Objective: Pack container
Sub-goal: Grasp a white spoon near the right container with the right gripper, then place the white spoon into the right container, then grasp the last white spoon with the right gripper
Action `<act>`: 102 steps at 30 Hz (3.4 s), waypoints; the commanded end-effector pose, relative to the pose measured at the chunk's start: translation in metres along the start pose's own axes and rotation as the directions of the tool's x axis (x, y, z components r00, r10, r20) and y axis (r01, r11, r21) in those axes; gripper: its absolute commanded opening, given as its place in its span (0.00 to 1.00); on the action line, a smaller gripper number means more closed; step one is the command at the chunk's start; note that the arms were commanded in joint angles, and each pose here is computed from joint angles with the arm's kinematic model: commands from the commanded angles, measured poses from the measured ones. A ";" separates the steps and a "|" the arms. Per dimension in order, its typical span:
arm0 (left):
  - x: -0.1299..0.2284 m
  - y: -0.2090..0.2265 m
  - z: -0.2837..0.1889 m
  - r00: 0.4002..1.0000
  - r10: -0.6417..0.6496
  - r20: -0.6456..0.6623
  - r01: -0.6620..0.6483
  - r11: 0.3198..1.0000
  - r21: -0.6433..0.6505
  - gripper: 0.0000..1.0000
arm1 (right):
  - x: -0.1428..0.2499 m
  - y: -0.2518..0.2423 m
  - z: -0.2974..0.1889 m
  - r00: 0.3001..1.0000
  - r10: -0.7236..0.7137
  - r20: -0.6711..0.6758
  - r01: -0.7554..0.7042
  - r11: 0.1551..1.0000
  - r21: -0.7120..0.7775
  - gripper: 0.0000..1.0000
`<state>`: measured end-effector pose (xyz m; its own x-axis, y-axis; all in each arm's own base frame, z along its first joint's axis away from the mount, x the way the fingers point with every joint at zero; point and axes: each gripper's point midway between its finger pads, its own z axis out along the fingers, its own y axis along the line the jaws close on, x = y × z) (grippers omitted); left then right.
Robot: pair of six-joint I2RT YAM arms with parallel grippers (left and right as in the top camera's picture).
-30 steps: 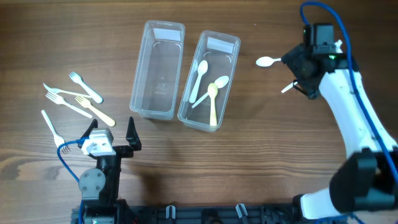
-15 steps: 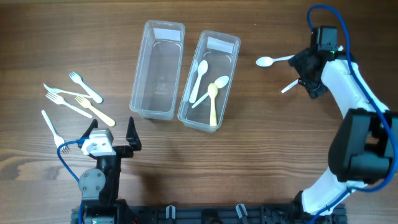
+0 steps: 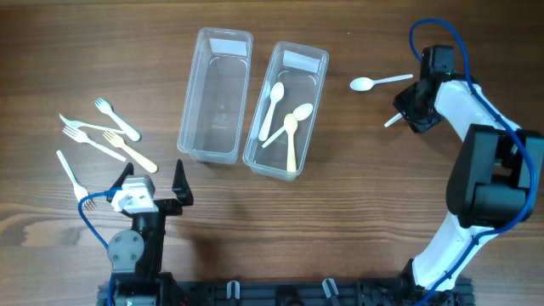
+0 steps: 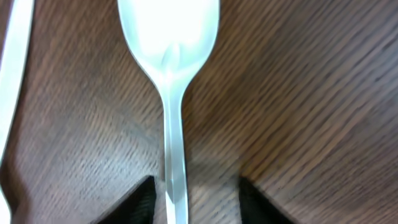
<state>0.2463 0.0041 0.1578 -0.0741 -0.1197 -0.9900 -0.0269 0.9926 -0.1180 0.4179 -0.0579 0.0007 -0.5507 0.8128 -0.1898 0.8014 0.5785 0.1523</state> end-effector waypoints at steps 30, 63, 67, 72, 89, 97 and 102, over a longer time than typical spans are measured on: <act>0.001 0.003 0.000 1.000 -0.010 0.005 0.010 1.000 -0.015 1.00 | 0.093 0.059 -0.240 0.862 -0.437 0.257 0.505 0.786 -0.358 0.04; 0.001 0.003 0.000 1.000 -0.010 0.005 0.010 1.000 -0.015 1.00 | 0.079 0.075 -0.288 0.248 -0.780 0.574 0.765 0.522 0.379 1.00; 0.001 0.003 0.000 1.000 -0.010 0.005 0.010 1.000 -0.015 1.00 | 0.059 0.091 -0.273 0.365 -0.699 0.614 0.800 0.573 0.177 1.00; 0.001 0.003 0.000 1.000 -0.010 0.005 0.010 1.000 -0.015 1.00 | 0.023 0.132 -0.248 0.363 -0.636 0.681 0.857 0.514 0.024 1.00; 0.001 0.003 0.000 1.000 -0.010 0.005 0.010 1.000 -0.015 1.00 | -0.028 0.127 -0.005 0.479 -0.741 0.471 0.822 0.567 0.055 1.00; 0.001 0.003 0.000 1.000 -0.010 0.005 0.010 1.000 -0.015 1.00 | -0.002 0.102 0.040 0.513 -0.794 0.326 0.838 0.546 0.012 1.00; 0.001 0.003 0.000 1.000 -0.010 0.005 0.010 1.000 -0.015 1.00 | 0.024 0.065 0.050 0.602 -0.785 0.143 0.794 0.608 -0.006 1.00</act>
<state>0.2463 0.0041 0.1578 -0.0741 -0.1197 -0.9900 -0.0269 0.9926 -0.1180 0.5084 -0.0031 -0.0014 -0.8511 -0.0122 -0.5249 0.0216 0.9981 -0.0584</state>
